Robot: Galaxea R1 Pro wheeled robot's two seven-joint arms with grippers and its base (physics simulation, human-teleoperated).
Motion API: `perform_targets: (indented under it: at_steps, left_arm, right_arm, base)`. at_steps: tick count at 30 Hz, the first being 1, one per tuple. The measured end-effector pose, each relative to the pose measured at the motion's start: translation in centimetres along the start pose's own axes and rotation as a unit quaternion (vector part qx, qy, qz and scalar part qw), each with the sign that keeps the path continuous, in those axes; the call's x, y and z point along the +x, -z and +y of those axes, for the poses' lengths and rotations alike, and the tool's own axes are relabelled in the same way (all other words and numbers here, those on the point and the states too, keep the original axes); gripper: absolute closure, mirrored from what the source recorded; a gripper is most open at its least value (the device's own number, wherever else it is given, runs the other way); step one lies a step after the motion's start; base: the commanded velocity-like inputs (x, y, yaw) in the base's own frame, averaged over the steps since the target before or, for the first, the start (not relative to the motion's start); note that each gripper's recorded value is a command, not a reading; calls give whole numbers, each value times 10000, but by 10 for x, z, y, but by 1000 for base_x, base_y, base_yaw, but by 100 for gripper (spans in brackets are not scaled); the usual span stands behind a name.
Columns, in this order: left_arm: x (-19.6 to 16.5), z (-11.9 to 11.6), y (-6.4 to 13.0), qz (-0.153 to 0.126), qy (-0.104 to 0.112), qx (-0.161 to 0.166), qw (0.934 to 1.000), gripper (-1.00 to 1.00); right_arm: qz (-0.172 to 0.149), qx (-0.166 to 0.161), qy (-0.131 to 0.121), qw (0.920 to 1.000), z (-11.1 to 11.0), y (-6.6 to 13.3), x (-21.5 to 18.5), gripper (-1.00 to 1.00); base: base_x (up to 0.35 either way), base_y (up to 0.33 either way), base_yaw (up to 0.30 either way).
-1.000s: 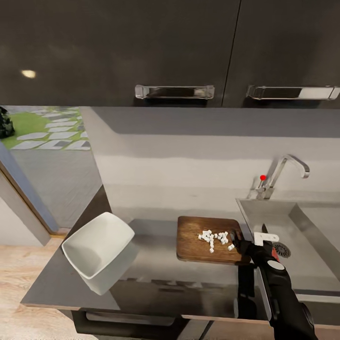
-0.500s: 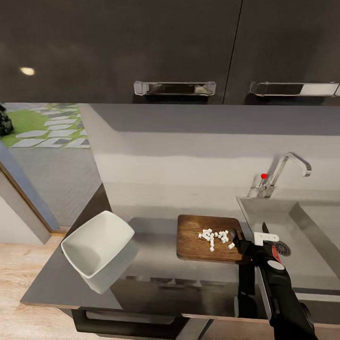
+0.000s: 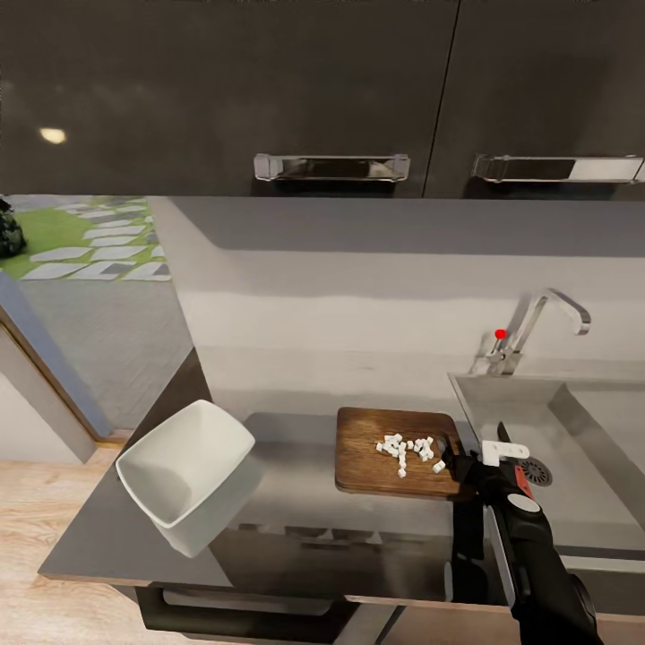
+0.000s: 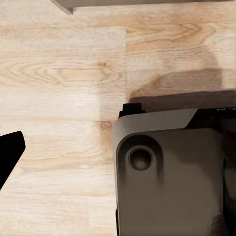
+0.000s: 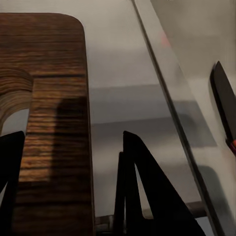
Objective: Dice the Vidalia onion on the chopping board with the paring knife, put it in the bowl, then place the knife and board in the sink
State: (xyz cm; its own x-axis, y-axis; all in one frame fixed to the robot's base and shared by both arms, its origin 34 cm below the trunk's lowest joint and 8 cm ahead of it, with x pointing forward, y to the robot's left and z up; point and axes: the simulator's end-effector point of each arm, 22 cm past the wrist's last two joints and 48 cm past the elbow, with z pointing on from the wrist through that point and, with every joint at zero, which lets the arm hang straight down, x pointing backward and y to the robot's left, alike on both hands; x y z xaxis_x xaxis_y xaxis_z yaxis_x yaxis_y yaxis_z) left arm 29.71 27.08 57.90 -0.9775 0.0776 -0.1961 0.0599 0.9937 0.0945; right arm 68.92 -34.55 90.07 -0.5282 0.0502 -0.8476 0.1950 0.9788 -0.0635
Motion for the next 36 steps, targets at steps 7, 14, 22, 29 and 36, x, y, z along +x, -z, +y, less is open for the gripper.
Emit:
perform_targets:
  at_steps: [7, 14, 22, 29, 36]
  left_arm:
    - [-4, 0, 1, -44, 4, -5, 10000, -100]
    - [-8, 1, 2, -98, 8, -10, 10000, -100]
    - [-13, 1, 3, -161, 13, -15, 9999, -100]
    - [-18, 2, 4, -216, 17, -17, 9998, -100]
    - [-22, 2, 5, -259, 21, -22, 9997, -100]
  right_arm:
    - [-26, 19, 32, 10000, -1, 2, -4, 100]
    - [-80, 17, 22, 10000, -2, 5, -9, 100]
    - [-141, 14, 10, 9999, -2, 8, -16, 100]
    - [-202, 14, -1, 9998, -2, 11, -21, 100]
    - [-238, 17, -5, 9997, -3, 13, -26, 100]
  base:
    - [0, 0, 0]
    - [0, 0, 0]
    - [0, 0, 0]
    - [0, 0, 0]
    - [0, 0, 0]
